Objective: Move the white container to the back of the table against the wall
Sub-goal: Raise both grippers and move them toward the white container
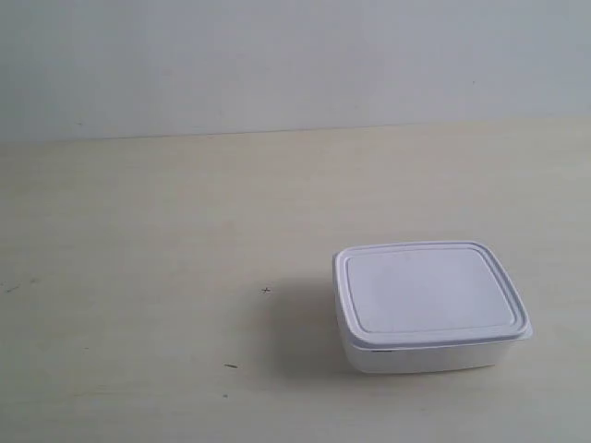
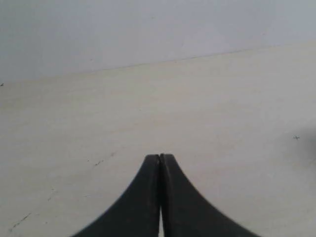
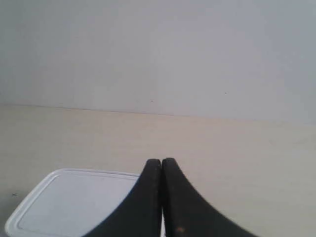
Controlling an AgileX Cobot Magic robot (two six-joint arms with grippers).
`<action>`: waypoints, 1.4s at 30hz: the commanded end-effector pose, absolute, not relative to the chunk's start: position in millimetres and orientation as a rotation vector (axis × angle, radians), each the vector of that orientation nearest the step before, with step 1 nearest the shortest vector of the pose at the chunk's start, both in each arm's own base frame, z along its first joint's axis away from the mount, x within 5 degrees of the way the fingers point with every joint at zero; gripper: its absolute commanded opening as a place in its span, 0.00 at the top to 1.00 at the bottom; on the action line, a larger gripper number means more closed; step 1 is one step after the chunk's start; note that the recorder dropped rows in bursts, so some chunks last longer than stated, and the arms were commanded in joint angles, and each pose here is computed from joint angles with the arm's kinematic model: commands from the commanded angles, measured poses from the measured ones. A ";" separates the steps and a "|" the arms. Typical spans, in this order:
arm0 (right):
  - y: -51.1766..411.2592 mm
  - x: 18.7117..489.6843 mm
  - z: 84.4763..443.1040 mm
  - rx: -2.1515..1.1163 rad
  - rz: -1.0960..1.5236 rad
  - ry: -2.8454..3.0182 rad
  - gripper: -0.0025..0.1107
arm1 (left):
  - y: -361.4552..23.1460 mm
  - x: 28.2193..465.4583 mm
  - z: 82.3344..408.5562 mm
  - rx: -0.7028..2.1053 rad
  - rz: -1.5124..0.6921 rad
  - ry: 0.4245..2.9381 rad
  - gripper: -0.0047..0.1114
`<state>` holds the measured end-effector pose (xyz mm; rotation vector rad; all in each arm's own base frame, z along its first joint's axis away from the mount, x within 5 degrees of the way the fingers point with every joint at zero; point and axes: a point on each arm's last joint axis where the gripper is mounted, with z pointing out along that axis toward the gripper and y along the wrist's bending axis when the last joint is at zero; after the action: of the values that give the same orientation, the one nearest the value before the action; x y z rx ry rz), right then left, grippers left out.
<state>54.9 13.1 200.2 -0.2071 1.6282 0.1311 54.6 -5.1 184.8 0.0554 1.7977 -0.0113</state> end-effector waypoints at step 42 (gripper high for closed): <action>27.0 74.6 290.6 0.085 0.532 1.834 0.98 | -17.7 71.0 296.1 -0.261 -0.516 1.662 0.96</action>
<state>68.5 22.9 269.1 0.1618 1.7518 0.5672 62.2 -13.6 277.9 -0.3003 1.6012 -0.4947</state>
